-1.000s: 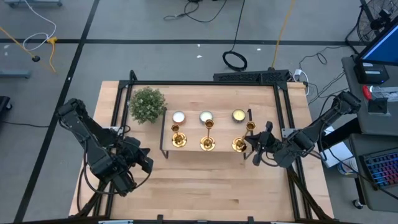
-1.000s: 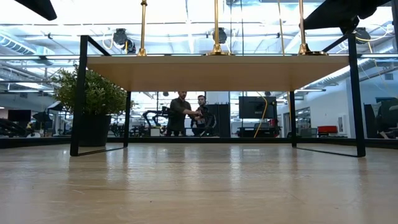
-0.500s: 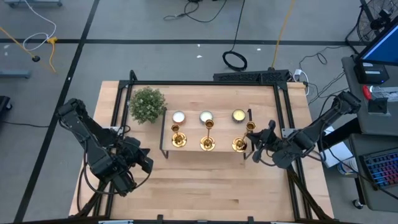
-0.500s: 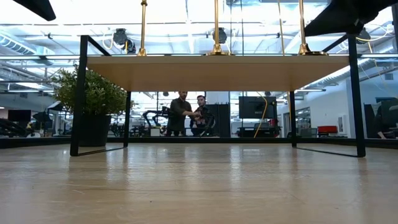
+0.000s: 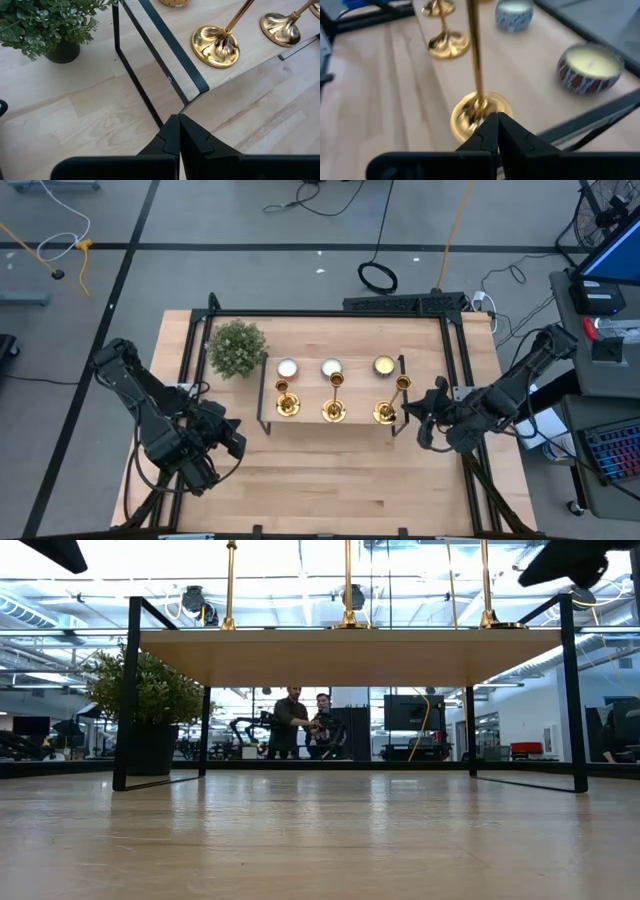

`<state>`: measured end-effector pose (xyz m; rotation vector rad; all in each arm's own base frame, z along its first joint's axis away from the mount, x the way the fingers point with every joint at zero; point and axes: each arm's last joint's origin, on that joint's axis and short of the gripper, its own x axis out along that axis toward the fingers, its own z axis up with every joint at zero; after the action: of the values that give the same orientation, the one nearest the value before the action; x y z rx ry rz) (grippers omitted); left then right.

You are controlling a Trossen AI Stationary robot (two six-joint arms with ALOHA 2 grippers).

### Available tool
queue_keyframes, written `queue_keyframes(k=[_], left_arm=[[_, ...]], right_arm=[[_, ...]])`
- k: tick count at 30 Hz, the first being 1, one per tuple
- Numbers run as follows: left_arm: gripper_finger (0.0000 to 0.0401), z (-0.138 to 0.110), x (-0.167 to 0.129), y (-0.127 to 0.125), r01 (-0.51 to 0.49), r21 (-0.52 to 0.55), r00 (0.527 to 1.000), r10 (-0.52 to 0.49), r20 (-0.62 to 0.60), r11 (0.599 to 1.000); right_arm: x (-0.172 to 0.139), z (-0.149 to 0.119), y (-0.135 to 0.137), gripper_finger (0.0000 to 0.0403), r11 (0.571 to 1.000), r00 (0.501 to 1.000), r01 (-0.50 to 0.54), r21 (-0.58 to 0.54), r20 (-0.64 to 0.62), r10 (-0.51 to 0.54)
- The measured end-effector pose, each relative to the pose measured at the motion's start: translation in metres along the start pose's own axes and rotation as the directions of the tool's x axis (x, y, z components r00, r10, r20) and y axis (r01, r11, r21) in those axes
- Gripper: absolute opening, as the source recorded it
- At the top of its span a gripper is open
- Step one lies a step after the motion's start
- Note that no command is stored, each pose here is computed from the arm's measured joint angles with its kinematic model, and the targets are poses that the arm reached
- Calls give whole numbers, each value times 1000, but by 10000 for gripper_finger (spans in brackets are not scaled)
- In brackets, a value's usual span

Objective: Pick & Place candle stick holders
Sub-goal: Adjust the candle holders on the shelf

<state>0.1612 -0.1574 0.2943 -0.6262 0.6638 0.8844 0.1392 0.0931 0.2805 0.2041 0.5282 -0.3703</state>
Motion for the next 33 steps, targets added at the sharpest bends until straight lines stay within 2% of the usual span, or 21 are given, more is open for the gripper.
queue_keyframes(k=[3, 8, 17, 33], left_arm=[[0, 0, 0, 0, 0, 0, 1000, 0, 0, 1000], [0, 0, 0, 0, 2, 1, 1000, -2, 4, 1000], [0, 0, 0, -1, 5, -4, 1000, -5, -1, 1000], [0, 0, 0, -1, 5, 0, 1000, -5, -2, 1000]], right_arm=[[-5, 1, 2, 0, 999, 999, -38, 15, -30, 39], [-6, 6, 9, 0, 996, 996, -86, -2, 16, 86], [5, 12, 14, 0, 998, 997, -49, -42, 61, 51], [23, 13, 18, 0, 997, 1000, -30, -65, 5, 30]])
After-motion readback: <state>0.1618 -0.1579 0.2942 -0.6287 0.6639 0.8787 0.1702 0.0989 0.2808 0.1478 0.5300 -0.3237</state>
